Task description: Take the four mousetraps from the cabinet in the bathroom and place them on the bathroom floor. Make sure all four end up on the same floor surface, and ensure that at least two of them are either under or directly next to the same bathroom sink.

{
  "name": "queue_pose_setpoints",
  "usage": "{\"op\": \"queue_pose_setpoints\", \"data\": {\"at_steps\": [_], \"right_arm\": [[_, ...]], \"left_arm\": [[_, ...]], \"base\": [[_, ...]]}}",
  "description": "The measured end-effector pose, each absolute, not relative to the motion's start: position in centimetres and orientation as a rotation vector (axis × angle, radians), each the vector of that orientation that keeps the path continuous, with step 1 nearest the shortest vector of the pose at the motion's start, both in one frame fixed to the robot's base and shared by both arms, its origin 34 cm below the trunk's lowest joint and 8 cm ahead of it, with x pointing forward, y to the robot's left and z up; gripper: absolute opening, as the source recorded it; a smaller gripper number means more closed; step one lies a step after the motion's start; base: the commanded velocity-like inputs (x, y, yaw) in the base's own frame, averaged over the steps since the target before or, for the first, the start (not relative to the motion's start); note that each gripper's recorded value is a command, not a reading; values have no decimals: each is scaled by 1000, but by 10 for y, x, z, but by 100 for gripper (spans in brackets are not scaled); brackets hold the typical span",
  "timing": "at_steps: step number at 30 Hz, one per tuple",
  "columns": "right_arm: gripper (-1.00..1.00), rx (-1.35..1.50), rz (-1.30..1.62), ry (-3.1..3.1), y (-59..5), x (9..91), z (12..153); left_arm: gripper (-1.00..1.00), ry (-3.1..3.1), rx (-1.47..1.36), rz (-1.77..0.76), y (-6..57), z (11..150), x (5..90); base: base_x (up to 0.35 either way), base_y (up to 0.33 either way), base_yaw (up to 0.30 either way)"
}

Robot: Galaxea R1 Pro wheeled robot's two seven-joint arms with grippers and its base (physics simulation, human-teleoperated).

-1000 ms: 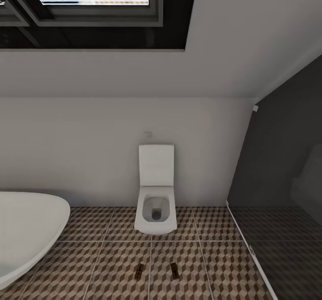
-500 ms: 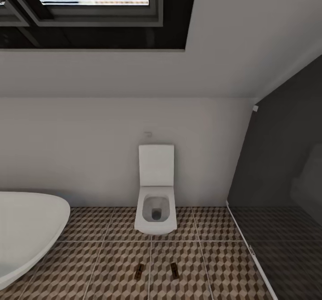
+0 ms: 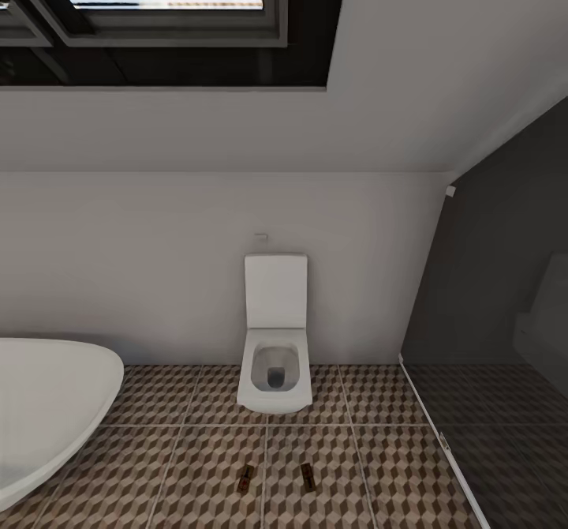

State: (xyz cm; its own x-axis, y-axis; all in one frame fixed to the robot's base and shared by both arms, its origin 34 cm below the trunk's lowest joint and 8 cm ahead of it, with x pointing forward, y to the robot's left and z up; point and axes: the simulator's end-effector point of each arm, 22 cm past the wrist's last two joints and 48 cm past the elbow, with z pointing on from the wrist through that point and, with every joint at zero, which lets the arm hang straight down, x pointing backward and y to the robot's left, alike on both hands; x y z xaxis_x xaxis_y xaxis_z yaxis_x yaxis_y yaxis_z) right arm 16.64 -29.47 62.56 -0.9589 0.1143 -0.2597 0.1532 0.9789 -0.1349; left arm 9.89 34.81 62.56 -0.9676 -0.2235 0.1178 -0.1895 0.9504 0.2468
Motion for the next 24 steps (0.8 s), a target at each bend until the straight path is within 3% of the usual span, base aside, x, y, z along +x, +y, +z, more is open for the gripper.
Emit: {"op": "queue_pose_setpoints", "data": {"at_steps": [24], "right_arm": [[100, 197, -224, 2873, -294, 166, 626]], "left_arm": [[100, -2959, 316, -353, 348, 626, 99]], "base": [[0, 0, 0]]}}
